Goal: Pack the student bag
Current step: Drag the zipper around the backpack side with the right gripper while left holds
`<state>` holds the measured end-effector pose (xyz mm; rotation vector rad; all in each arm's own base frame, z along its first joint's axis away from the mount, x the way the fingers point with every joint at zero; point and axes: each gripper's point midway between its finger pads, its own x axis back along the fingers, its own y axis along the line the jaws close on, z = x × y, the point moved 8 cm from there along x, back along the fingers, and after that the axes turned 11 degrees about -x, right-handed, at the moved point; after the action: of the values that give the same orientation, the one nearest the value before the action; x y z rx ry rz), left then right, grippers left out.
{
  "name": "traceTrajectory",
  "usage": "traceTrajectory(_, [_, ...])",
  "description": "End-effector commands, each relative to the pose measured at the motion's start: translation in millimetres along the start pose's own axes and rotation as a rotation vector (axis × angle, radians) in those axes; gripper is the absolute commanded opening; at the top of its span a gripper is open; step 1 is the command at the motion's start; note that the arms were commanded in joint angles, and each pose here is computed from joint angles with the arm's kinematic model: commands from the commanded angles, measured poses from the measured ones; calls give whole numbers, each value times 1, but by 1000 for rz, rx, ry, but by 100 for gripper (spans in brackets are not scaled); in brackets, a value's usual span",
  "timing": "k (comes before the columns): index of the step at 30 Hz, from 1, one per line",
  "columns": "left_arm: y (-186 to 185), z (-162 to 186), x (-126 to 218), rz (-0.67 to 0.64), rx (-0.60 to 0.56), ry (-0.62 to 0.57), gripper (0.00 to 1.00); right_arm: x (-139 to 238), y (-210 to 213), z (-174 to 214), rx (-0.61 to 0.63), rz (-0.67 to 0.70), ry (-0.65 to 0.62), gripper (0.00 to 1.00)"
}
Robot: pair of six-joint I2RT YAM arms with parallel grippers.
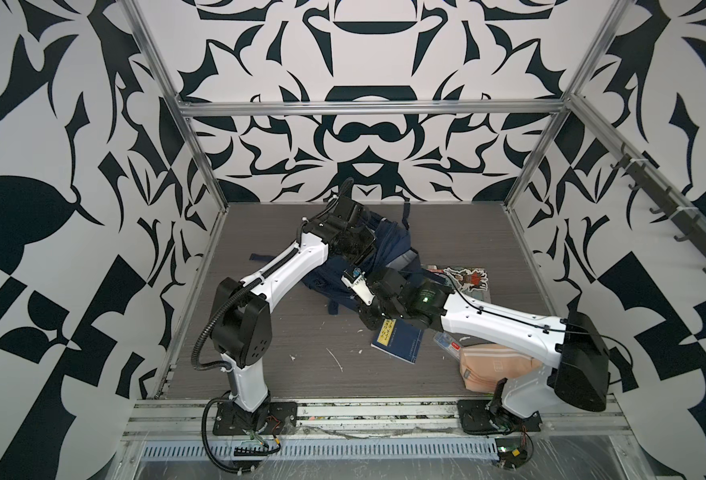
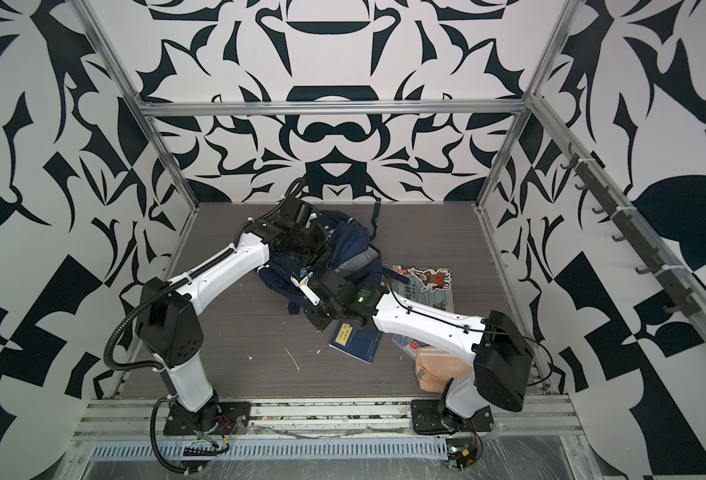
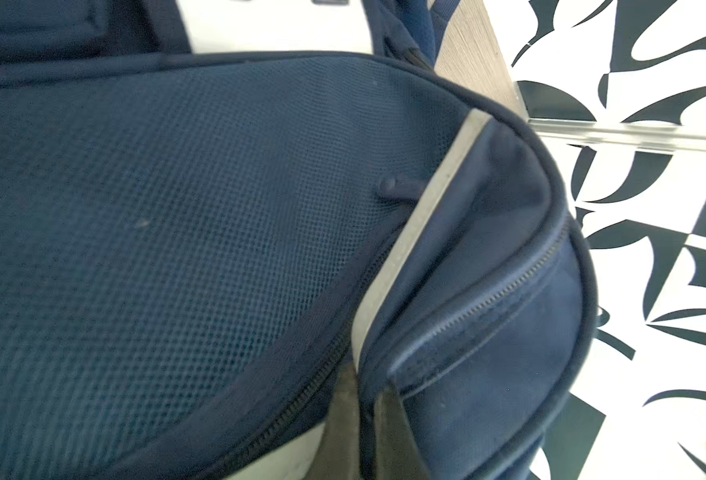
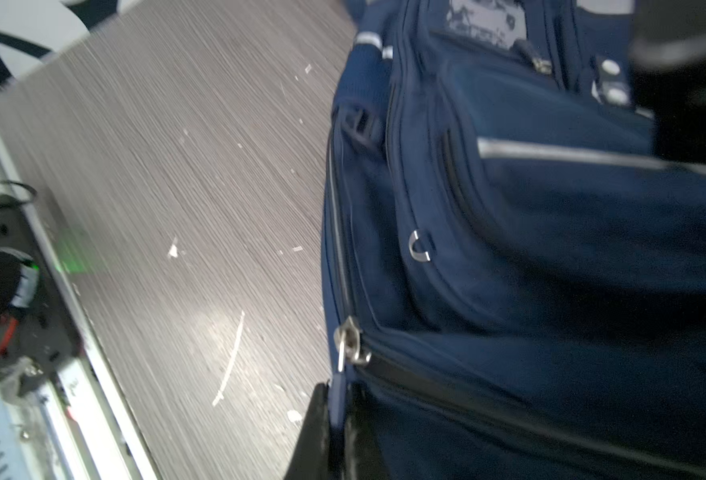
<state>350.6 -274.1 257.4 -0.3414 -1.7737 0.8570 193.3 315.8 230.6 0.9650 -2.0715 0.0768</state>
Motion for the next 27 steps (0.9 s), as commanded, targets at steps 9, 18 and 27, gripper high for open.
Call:
traceTrajectory(9, [-35, -17, 18, 256, 62, -157, 0, 16, 31, -7, -13, -137, -38, 0])
traceTrajectory(18, [-63, -26, 1, 392, 141, -177, 0, -21, 30, -2, 39, -165, -164, 0])
traceTrajectory(27, [-78, -11, -7, 446, 183, -148, 0, -61, 39, -12, -47, -232, -183, 0])
